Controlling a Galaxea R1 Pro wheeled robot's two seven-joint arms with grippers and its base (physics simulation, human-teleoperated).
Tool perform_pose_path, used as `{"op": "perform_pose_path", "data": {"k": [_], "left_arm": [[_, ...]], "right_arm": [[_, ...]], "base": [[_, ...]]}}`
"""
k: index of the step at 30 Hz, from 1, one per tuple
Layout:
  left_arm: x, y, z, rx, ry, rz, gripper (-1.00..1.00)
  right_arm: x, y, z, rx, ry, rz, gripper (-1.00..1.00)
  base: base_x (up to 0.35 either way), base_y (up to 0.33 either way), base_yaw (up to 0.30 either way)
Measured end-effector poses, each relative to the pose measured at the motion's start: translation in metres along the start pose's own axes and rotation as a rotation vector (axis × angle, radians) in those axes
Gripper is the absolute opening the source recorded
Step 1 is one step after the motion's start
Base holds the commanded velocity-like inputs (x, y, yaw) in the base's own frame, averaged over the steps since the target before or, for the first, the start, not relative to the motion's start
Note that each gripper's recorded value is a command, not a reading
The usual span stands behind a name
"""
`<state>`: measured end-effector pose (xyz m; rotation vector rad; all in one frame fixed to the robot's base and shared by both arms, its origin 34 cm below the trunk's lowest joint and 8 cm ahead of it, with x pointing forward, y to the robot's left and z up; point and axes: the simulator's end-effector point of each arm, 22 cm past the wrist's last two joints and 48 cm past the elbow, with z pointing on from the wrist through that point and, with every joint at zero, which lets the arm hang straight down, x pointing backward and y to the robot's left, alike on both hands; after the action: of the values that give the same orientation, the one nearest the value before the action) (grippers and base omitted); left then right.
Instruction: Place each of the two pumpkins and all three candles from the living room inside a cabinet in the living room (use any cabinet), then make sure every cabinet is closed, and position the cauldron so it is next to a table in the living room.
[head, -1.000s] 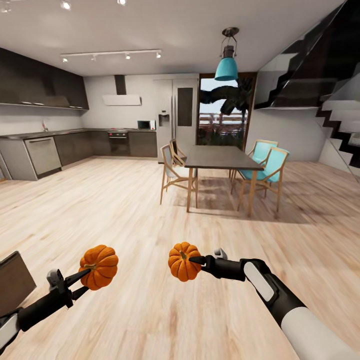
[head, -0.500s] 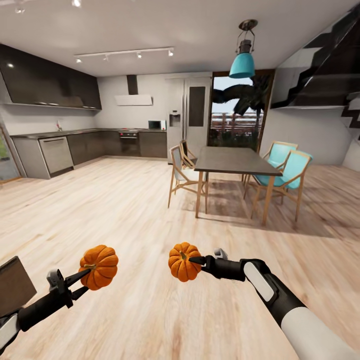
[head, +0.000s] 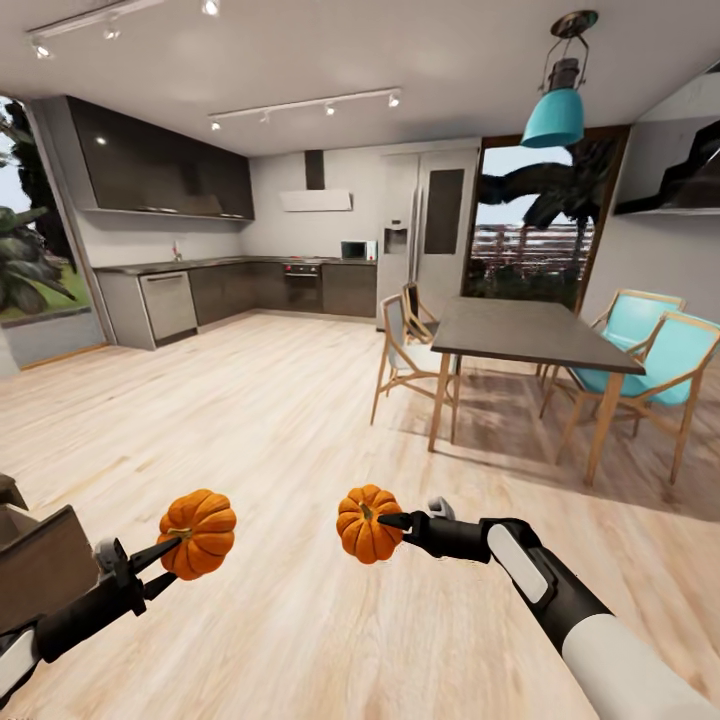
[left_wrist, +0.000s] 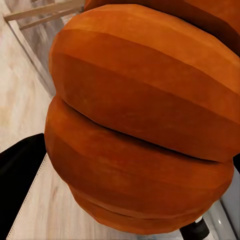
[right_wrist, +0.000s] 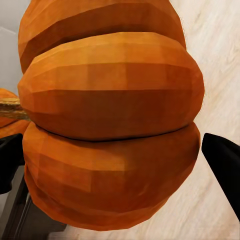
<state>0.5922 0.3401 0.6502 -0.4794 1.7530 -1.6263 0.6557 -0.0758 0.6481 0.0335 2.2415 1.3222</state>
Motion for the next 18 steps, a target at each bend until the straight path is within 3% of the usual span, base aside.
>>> {"op": "perform_pose_path", "data": {"k": [6,18], "left_arm": [[-0.0010,-0.0009,-0.0001,0.004,-0.003,-0.002,-1.00],[-0.0004,0.0000,-0.0001,0.002,-0.002,-0.001,-1.00]], "right_arm": [[0.0018,0.0025,0.0029,-0.005,0.003,0.001,-1.00],[0.0031,0.0052,0.0056,-0.011,0.005,0.003,-1.00]], "base": [[0.184,-0.120,0.286],[0.013,-0.007,0.286]]}}
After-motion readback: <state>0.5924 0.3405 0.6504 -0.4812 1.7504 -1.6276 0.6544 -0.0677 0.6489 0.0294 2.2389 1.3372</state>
